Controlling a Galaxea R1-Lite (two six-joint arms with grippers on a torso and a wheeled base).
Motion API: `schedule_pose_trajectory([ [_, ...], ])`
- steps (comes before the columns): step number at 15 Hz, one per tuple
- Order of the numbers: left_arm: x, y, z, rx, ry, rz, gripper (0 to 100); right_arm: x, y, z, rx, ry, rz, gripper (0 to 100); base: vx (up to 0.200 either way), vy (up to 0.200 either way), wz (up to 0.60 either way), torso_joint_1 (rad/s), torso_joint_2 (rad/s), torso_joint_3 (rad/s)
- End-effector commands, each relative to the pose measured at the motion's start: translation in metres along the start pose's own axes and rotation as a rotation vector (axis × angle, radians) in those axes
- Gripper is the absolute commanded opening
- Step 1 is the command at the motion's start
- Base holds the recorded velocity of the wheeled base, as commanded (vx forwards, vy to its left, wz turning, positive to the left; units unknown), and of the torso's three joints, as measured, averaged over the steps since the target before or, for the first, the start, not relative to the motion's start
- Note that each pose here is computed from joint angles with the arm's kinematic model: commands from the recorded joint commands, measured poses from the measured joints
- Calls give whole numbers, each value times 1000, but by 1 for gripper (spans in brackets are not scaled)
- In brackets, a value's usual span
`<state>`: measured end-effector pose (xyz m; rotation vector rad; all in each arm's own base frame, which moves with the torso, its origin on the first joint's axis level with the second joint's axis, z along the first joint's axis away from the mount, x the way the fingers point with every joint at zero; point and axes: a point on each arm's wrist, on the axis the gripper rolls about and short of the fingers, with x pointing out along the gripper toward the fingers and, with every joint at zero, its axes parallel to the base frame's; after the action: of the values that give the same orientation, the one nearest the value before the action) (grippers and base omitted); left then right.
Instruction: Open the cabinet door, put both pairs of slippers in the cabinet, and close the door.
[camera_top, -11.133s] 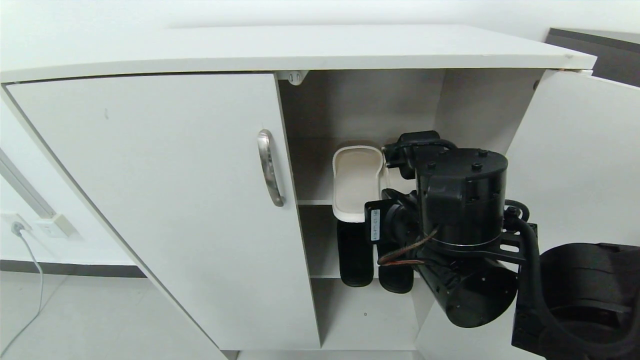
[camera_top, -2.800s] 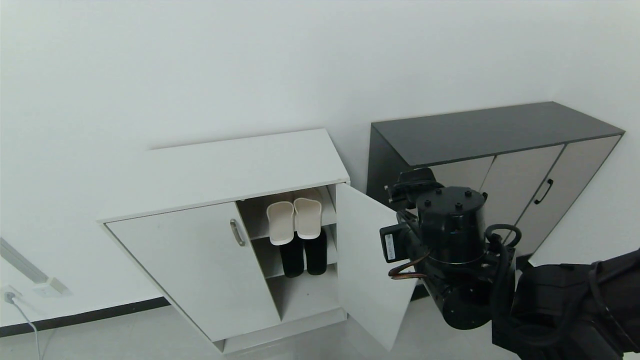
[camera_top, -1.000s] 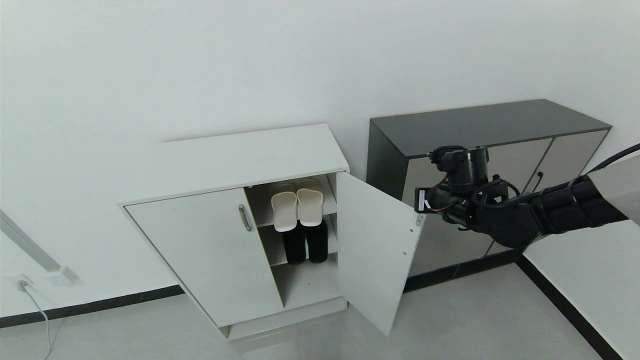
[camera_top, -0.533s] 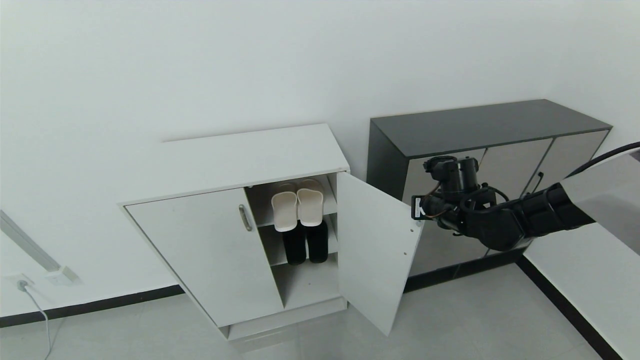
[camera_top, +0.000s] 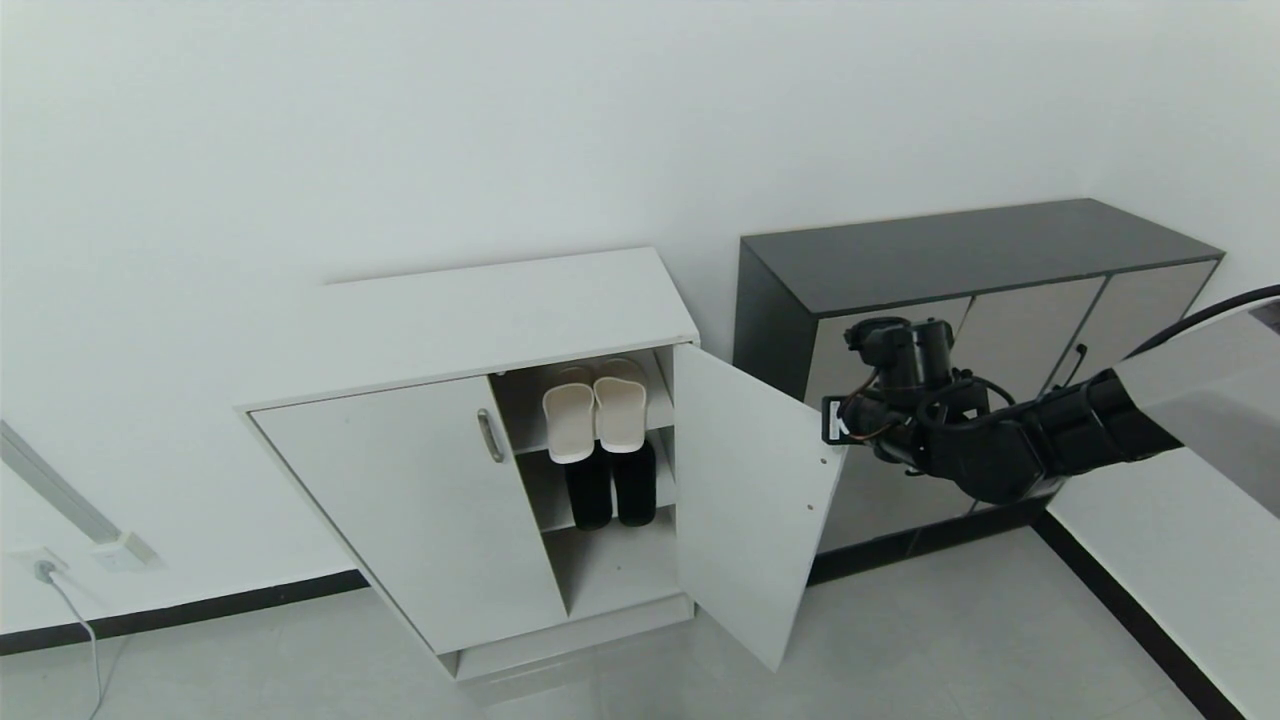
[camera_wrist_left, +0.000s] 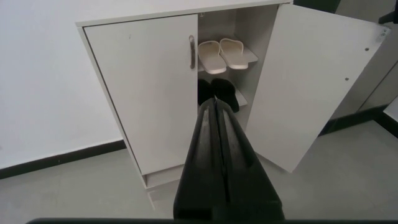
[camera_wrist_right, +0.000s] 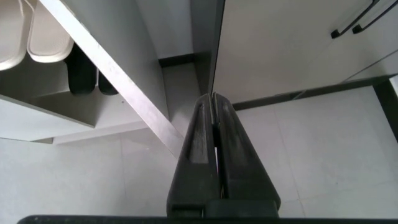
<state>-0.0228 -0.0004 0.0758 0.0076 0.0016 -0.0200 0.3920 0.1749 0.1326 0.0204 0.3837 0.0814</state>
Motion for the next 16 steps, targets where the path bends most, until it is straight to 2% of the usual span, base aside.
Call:
schedule_pose_trajectory([
  [1,0,0,0,0,0,0,0,-1,1,0,-2,1,2,0,0,0,0,0,0,0],
  [7,0,0,0,0,0,0,0,-20,17,-5,-24,8,41,0,0,0,0,0,0,0],
  [14,0,0,0,0,0,0,0,-79,63,-29,-84,6,207,0,0,0,0,0,0,0],
  [16,0,0,0,0,0,0,0,-82,65,-29,-83,0,207,0,0,0,0,0,0,0],
])
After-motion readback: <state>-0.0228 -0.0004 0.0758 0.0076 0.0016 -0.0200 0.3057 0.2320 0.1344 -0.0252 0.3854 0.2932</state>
